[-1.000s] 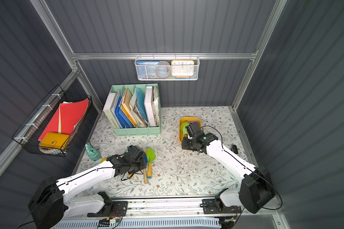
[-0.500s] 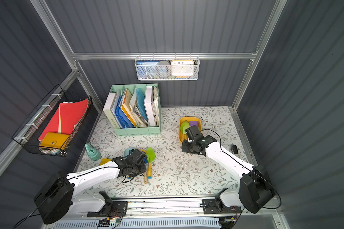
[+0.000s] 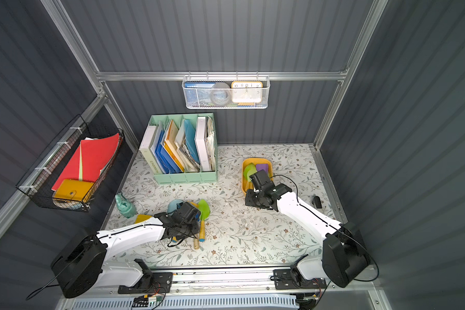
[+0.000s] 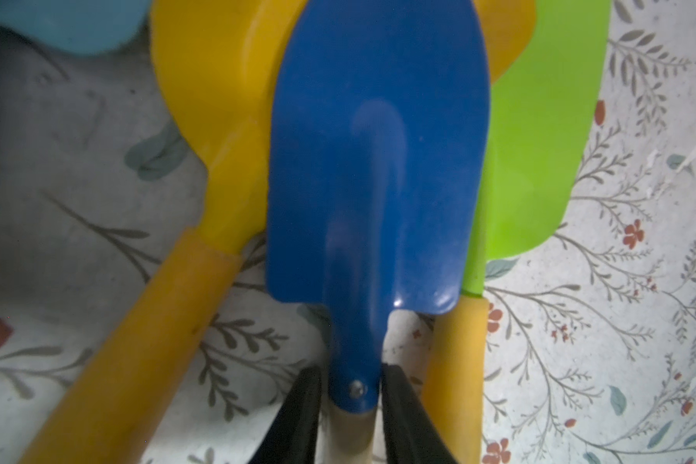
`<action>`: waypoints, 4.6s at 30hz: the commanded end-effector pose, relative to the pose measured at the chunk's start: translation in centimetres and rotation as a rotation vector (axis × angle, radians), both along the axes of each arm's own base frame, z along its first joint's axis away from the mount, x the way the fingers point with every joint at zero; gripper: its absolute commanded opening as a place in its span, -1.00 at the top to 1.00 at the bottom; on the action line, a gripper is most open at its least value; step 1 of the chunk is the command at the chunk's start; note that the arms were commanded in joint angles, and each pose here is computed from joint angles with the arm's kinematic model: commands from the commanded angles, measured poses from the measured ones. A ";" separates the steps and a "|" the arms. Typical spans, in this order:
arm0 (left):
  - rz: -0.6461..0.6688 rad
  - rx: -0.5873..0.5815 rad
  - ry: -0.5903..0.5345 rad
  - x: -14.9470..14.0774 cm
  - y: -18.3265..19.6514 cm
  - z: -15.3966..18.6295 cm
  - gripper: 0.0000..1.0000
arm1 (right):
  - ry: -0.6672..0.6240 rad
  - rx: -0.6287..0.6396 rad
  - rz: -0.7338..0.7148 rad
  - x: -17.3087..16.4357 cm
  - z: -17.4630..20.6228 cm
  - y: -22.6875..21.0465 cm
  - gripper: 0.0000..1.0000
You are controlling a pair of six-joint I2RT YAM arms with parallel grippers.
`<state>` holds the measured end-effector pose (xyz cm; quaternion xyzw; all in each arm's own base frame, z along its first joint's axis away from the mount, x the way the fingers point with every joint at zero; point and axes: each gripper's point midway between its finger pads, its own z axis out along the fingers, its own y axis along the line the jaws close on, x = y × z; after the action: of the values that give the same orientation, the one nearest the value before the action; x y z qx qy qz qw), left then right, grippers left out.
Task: Put the shovel into the storage box
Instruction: Pick up the shovel from the center of the board, then place the shovel in the storage box.
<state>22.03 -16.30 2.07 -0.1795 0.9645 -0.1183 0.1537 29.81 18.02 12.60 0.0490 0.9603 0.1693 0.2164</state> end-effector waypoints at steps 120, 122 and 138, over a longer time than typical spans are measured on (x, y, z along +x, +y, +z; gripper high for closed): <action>-0.112 -0.429 -0.477 4.8 -4.6 17.2 -0.44 | -0.133 0.308 0.162 -0.7 6.0 2.8 0.82; -0.119 -0.424 -0.465 4.9 -4.8 16.7 -0.44 | -0.122 0.234 0.116 0.2 5.6 1.3 0.81; -0.114 -0.384 -0.403 4.8 -4.7 13.6 -0.44 | -0.034 -0.342 -0.008 7.1 2.0 -6.9 0.80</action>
<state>26.98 -21.26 16.47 -0.1290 0.8770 -0.3503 0.3024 36.29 13.19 14.55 0.0244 0.9682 0.0646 0.2403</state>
